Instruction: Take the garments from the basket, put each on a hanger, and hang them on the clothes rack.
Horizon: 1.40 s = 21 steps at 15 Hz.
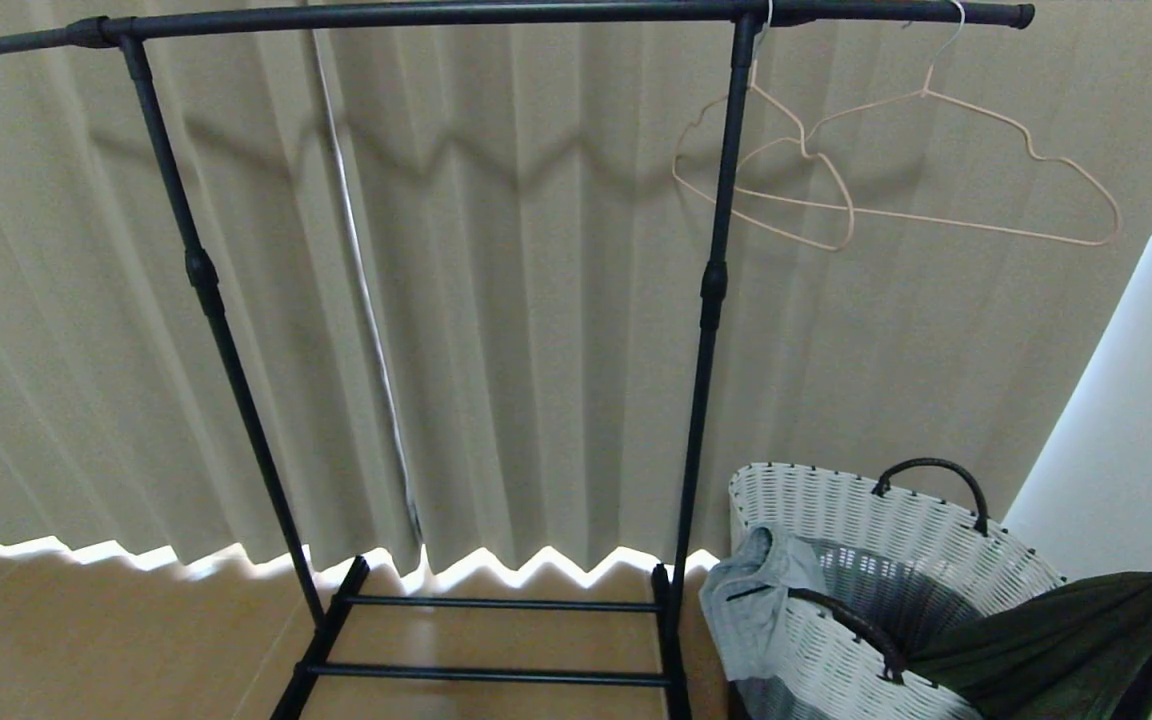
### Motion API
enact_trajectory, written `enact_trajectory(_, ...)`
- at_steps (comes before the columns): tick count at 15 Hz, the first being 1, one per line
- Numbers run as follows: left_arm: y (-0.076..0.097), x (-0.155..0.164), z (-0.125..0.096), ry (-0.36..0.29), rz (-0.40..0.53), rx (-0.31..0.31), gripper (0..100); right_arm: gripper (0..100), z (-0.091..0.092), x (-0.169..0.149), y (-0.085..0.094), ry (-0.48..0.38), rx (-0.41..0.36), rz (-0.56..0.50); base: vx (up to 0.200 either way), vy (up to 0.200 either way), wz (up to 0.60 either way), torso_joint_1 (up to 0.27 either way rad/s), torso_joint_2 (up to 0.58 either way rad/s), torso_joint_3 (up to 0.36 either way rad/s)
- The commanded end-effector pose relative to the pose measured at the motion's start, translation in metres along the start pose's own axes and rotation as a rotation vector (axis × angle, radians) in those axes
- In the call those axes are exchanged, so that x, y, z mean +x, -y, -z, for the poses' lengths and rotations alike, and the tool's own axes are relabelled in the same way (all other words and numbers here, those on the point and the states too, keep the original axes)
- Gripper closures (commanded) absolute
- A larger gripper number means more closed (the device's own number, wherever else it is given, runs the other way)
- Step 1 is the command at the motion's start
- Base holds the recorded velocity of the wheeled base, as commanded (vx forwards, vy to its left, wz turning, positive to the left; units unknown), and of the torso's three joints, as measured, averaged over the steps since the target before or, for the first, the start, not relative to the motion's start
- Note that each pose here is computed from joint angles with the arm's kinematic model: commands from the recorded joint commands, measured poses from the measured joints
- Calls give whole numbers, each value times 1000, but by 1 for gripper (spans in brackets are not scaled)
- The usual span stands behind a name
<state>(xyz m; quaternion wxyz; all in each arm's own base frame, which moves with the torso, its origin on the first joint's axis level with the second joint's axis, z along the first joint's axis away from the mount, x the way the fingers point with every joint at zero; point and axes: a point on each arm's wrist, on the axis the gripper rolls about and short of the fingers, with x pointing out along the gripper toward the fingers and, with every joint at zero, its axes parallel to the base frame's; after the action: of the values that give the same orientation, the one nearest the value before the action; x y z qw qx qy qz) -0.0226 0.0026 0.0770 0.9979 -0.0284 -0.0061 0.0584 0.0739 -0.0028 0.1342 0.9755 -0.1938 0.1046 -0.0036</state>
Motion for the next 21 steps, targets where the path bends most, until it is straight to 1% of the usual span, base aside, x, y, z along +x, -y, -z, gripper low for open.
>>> enact_trajectory(1,0,0,0,0,-1,-2,0,100,2,1,-1,-12,-2,-12,0,200,0,-7,2,2)
enact_trajectory(3,0,0,0,2,-1,-2,0,100,3,0,-2,-32,-3,-22,0,200,0,0,0,5)
enact_trajectory(11,0,0,0,0,-2,-2,0,100,1,0,-1,-29,-3,-31,0,200,0,-3,1,3)
enact_trajectory(15,0,0,0,1,-5,3,0,100,-1,2,-1,-25,-4,-34,0,0,0,0,0,0)
enact_trajectory(18,0,0,0,-1,1,7,0,100,-13,4,-1,10,-14,-108,0,0,0,0,0,0)
enact_trajectory(19,0,0,0,-1,1,9,0,100,-14,4,-1,12,-15,-112,0,0,0,0,0,0)
enact_trajectory(20,0,0,0,-3,2,17,0,100,-22,4,-3,35,-27,-166,0,0,0,0,0,0)
enact_trajectory(21,0,0,0,-3,2,17,0,100,-23,4,-3,37,-28,-170,0,0,0,0,0,0)
